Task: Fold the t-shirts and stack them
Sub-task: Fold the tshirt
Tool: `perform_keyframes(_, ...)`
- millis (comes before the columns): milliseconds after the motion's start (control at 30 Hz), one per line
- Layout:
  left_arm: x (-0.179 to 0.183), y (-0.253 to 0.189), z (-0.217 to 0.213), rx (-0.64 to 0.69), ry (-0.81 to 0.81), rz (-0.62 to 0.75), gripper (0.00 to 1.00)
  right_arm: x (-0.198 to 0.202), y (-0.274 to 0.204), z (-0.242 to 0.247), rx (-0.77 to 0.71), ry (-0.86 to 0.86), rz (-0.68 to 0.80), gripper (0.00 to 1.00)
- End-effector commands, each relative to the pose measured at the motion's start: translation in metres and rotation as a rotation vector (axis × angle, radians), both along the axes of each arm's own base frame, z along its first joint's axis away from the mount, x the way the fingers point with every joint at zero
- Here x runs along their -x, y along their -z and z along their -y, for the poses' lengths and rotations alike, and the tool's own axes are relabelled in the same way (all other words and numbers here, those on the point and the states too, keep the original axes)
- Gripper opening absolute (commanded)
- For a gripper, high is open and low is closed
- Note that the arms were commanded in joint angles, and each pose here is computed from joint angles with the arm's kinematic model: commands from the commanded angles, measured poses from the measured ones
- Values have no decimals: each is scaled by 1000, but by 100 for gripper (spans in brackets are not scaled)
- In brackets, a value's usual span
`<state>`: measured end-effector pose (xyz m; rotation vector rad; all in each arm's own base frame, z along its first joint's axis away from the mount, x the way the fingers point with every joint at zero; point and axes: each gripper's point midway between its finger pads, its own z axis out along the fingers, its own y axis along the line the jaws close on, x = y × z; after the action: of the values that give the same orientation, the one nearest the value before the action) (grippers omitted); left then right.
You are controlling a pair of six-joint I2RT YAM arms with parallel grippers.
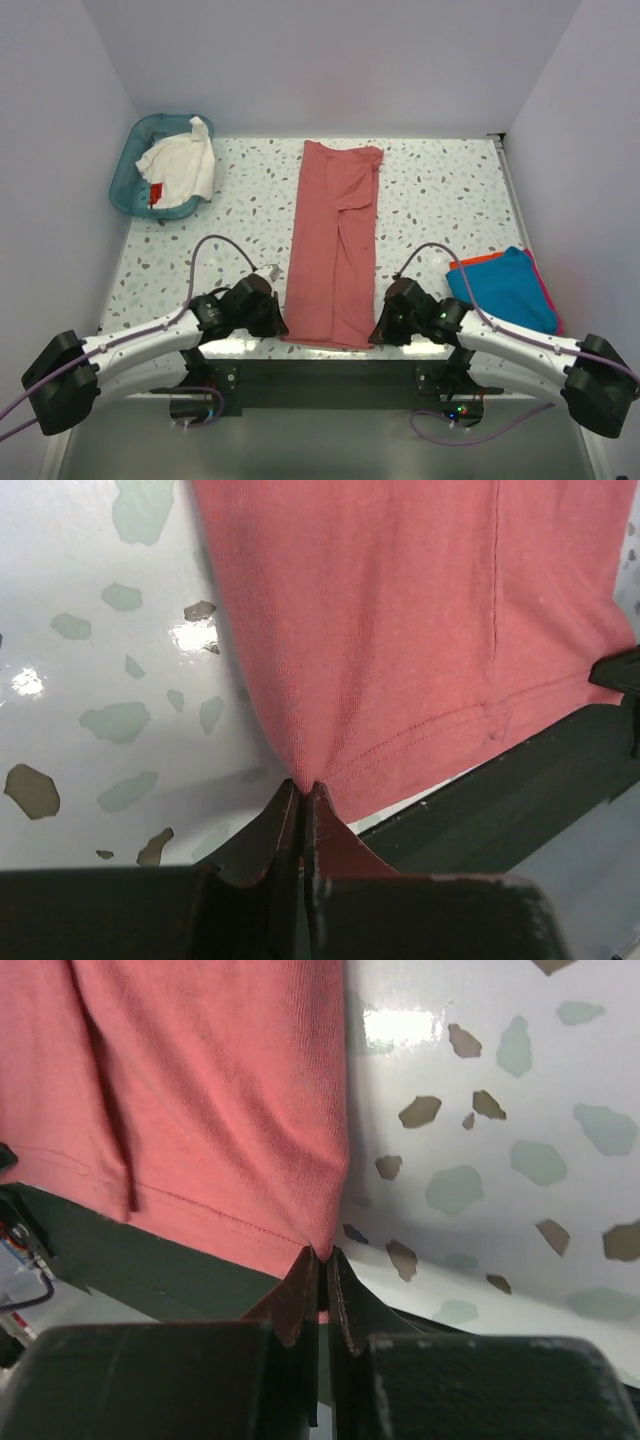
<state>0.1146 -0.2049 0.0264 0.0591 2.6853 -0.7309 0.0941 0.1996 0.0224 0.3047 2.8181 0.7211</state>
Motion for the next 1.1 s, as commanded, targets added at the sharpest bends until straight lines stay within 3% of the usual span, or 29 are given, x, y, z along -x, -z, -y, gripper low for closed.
perform_keyframes(0,0,-14,-6,-15,-22,16,0,9,-8,20,82,-69,22,0)
perform_keyframes(100,-27,-43,4,-9,-16,141,0,-7,-26,5,47,-103,96,0)
perform_keyframes(300,-93,-86,18,-60,-72,321,0,-51,-43,-4,168,-133,204,0)
perform_keyframes(500,-144,-92,39,34,-172,288,0,-115,-65,-14,192,-47,281,0)
perform_keyframes(700,-189,-92,59,35,-259,283,0,-174,-69,-3,201,65,303,0)
perform_keyframes(1067,-256,-90,42,-10,-396,300,0,-245,-69,5,179,144,311,0)
